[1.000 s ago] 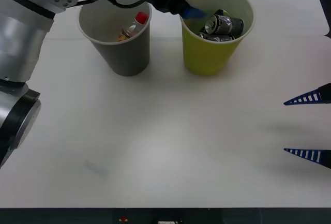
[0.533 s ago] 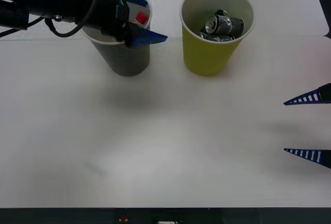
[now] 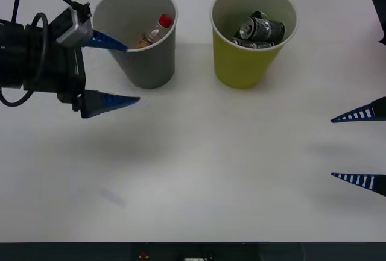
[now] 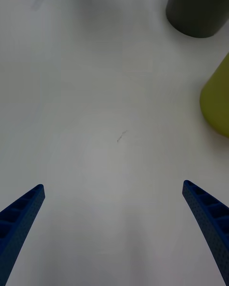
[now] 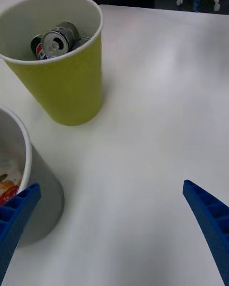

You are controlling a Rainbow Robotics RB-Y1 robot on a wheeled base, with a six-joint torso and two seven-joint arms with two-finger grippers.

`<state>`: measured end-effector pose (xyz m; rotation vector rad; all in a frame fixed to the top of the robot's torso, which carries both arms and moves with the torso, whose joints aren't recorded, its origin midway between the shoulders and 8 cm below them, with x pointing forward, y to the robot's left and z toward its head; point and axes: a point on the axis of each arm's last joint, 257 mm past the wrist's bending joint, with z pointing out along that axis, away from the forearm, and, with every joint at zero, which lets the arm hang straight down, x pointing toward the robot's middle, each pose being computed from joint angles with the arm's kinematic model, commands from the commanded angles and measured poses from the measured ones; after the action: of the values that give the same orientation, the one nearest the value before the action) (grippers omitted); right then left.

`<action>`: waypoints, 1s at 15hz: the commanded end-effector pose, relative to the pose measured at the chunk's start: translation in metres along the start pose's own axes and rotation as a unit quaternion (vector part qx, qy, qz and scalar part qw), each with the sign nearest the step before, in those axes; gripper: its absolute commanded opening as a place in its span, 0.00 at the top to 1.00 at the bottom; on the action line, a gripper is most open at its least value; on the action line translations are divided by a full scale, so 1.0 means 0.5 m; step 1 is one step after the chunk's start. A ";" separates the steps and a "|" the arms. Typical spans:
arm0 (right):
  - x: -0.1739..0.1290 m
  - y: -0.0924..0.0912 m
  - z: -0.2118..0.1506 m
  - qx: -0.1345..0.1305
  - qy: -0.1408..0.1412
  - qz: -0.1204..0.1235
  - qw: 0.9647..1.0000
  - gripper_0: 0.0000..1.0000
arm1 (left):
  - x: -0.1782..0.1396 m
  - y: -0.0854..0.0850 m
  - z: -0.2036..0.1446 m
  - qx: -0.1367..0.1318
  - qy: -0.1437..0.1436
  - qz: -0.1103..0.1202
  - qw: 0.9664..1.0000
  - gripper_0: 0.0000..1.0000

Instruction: Put the can into the green bin and the plastic bottle into the gray bin

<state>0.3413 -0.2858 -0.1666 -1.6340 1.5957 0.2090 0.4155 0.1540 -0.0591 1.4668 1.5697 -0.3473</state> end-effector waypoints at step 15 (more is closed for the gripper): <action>0.000 0.000 0.000 0.000 0.000 0.000 1.000 0.00 | 0.265 -0.164 -0.186 0.001 0.067 -0.023 0.997 0.00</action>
<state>0.3413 -0.2858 -0.1666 -1.6340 1.5958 0.2089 0.3236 0.2838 -0.1403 1.4852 1.7066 -0.2791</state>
